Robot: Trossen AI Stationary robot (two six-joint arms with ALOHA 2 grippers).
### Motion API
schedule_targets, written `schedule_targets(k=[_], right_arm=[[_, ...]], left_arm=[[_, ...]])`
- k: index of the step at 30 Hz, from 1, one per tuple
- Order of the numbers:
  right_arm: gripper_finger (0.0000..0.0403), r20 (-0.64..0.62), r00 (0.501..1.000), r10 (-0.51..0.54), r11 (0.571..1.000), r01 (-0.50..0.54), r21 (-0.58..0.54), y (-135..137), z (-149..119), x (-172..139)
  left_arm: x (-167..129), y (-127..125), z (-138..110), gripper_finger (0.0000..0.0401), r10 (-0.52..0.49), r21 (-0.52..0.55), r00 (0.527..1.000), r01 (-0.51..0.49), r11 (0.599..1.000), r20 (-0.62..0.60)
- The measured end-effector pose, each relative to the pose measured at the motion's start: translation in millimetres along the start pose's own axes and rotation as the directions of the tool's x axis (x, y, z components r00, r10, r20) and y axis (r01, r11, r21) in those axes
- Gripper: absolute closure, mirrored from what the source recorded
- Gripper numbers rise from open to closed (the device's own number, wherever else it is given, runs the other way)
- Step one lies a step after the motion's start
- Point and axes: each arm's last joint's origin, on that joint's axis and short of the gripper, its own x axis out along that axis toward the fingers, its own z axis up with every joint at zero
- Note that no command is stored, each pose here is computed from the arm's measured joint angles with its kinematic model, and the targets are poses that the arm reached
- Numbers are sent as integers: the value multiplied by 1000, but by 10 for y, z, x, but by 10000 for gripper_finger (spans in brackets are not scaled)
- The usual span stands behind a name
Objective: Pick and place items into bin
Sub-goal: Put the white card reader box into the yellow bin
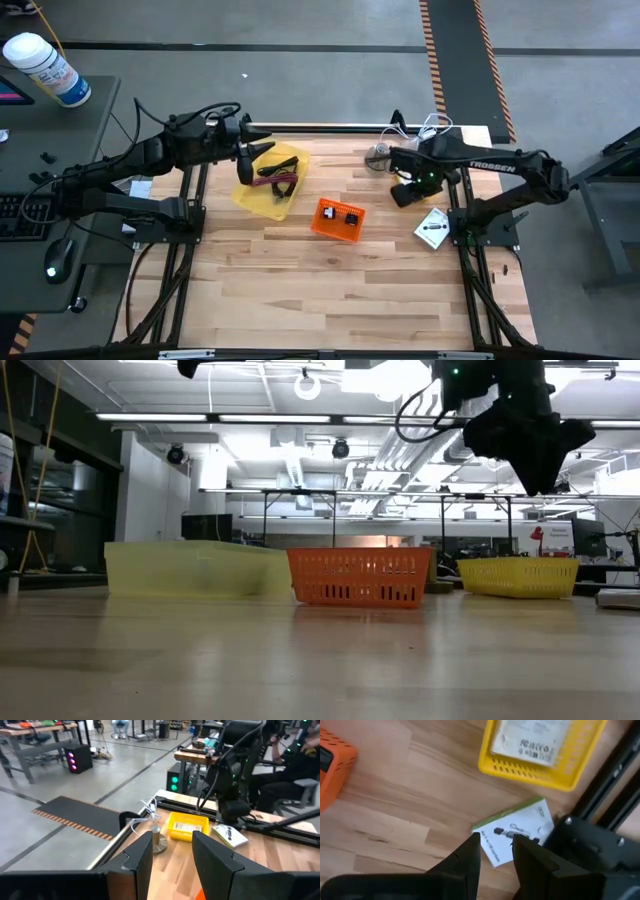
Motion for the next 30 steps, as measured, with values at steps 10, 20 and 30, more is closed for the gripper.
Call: schedule_targets(k=[10,20,30], right_arm=[[299,0,1000,-21,987,20,157,126,-194,9],[299,27,999,19,995,-16,-94,278,-354,21],[299,-236,970,-54,815,-94,-572,493,-194,346]], left_arm=[[-3,-19,-77,277,-76,2,994,76,997,-82],[-8,-36,-108,277,-140,-5,983,140,990,-117],[-11,-52,-109,277,-190,-121,974,176,977,-120]])
